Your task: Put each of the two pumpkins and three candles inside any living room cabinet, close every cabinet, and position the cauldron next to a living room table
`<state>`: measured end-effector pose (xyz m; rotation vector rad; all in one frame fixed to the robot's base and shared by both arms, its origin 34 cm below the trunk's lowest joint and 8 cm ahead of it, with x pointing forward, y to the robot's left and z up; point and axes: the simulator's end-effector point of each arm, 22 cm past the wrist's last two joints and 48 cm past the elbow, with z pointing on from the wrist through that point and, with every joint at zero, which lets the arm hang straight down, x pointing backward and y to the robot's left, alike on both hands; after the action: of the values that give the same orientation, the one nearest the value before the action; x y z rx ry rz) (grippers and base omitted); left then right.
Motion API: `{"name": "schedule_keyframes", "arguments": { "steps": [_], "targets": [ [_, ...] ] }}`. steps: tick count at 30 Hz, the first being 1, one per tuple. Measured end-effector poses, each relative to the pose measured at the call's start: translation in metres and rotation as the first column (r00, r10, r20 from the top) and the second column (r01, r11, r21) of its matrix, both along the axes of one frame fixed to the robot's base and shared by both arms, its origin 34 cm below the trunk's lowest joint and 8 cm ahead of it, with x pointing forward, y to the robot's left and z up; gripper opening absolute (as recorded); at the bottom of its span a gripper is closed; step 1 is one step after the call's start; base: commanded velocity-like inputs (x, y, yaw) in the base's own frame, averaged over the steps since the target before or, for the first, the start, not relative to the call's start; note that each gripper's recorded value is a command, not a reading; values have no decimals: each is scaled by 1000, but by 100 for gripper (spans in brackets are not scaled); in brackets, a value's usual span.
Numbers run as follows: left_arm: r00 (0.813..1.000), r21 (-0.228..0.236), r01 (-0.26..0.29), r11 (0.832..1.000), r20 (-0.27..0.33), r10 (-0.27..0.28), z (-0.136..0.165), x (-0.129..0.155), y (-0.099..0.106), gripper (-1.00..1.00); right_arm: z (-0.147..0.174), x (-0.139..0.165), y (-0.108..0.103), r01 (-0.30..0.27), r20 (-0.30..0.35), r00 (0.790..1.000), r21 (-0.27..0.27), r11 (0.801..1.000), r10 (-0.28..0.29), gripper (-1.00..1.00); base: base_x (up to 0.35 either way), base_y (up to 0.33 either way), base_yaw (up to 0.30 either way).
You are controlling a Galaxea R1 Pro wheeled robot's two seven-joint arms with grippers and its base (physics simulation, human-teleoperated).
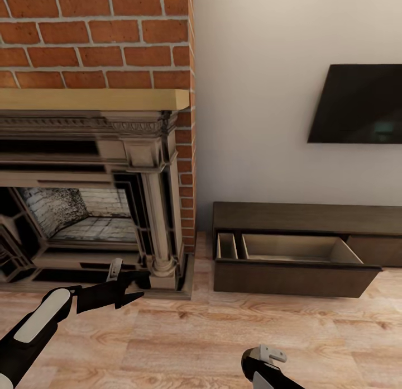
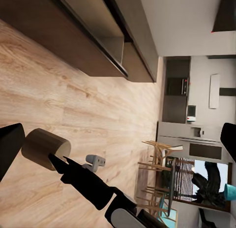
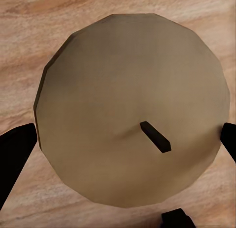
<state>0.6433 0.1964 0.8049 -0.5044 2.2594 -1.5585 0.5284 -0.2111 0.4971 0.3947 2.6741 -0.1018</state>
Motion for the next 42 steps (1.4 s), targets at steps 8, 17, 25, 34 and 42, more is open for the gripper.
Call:
{"name": "schedule_keyframes", "arguments": {
  "steps": [8,17,25,34,42],
  "targets": [
    [1000,-2,0,1000,-1,0,14,1,-1,100,13,0,0,2,-3,1000,1,1000,-2,-100,0,0,-135],
    [1000,-3,4,1000,-5,-4,27,1,-3,100,27,-1,0,3,-7,1000,2,1000,-3,-100,0,0,-260],
    [1000,37,28,999,-13,-28,29,-4,-8,100,40,-1,0,3,-10,1000,2,1000,-3,-100,0,0,-268],
    [999,139,50,989,-15,-48,25,-8,-1,100,54,-1,-2,4,-9,1000,0,1000,-4,-100,0,0,-171],
    [996,422,63,904,-89,-28,-14,-13,30,100,66,-1,-2,5,-10,1000,1,1000,-5,-100,0,0,-157]
  ]
}}
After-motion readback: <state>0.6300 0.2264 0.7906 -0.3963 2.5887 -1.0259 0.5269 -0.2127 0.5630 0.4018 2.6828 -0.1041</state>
